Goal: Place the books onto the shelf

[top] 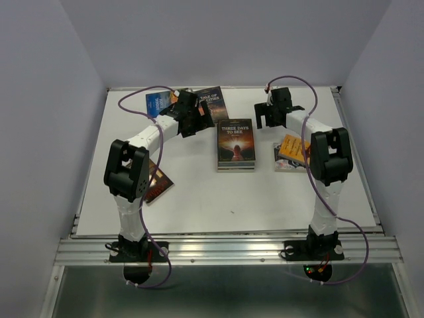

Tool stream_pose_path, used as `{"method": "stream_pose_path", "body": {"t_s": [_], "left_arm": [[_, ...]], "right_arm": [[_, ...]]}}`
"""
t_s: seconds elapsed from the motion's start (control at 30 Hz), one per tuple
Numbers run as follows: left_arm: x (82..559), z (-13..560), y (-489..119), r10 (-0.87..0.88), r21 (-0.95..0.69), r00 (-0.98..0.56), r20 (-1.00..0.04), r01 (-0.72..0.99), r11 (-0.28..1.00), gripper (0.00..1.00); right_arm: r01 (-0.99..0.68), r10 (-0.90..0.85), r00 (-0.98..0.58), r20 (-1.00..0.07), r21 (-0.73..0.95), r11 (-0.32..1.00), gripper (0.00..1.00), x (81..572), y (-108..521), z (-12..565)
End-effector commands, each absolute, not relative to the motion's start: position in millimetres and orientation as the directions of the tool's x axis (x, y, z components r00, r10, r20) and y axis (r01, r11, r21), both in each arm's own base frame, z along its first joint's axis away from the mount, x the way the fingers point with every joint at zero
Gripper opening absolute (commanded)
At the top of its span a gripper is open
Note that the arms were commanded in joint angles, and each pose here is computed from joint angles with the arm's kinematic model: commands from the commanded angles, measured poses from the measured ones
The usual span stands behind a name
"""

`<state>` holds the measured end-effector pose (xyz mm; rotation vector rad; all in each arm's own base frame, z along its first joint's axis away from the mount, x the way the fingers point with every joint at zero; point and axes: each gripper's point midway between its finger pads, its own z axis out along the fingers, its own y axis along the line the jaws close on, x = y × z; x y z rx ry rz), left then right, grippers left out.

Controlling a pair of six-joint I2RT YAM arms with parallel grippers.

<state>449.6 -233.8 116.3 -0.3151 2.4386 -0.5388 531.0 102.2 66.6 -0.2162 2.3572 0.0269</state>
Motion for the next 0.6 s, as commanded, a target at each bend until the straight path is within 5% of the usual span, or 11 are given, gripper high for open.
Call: {"method": "stream_pose_path", "body": {"t_s": [0.0,0.57], "left_arm": [[461,150,-232,-0.36,-0.468,-0.736,-0.573,-0.067,0.881,0.99],[463,150,-221,-0.366,-0.454,-0.728,-0.58,-0.084,0.887,0.99]], "right_arm": [[-0.07,-0.095,-0.605,-0.79,-0.066,0.995,1.0,559,95,121],[-0.099,0.002,-0.607,-0.795,0.078,0.992,1.0,603,158,117]]}}
